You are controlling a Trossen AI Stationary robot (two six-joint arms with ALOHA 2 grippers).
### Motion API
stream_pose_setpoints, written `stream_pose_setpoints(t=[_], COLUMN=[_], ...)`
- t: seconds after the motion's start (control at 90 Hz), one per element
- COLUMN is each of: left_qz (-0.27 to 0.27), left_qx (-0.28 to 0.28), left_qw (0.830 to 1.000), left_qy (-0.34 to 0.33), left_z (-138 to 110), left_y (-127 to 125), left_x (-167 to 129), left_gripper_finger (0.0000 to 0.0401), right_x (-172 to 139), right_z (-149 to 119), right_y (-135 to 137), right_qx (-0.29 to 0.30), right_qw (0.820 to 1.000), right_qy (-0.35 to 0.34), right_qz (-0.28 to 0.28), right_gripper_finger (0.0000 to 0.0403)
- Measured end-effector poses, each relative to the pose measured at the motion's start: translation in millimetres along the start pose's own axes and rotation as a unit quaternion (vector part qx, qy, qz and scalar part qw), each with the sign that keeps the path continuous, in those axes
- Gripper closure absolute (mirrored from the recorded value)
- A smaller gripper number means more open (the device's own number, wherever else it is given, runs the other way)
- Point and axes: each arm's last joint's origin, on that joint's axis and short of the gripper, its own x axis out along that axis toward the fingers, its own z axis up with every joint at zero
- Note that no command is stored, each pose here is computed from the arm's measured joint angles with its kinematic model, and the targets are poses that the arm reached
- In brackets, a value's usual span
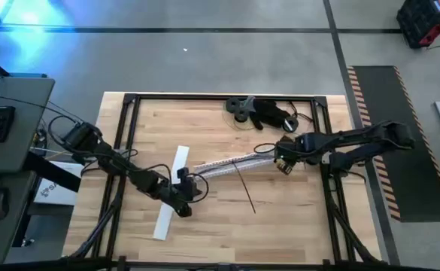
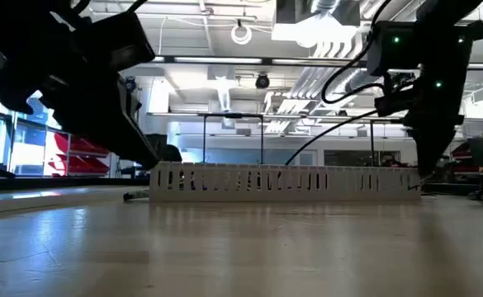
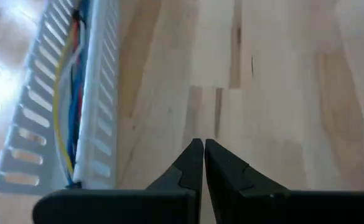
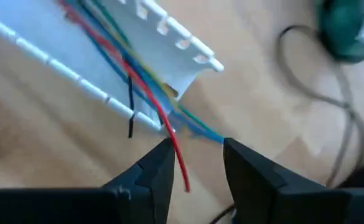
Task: Ziptie cables
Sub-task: Put the zip tied cable wires to the white cable duct
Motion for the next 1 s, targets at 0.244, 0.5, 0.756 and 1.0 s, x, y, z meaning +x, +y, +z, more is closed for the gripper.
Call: stream_pose_setpoints(t=[0.244,0.5,0.756,1.0], left_qz=[0.001,-0.001,0.025,0.081], left_qx=[-0.001,0.002,0.000,-0.021], left_qw=[1.000,1.000,0.998,0.993], left_qy=[-0.003,-0.005,-0.060,-0.086], left_z=[0,0,10,34], left_y=[-1,-1,-2,28], left_x=[2,2,1,14], left_gripper_finger=[0.0401,0.0401,0.0400,0.0362], right_x=[4,5,0,-17], right_z=[7,6,3,14], right_y=[-11,-9,-7,27], right_qx=[0.019,-0.006,-0.064,-0.195], right_qw=[0.999,0.999,0.996,0.967], right_qy=[-0.011,0.027,0.048,-0.069], right_qz=[-0.035,0.030,0.047,0.149], right_gripper_finger=[0.0281,0.0281,0.0281,0.0281])
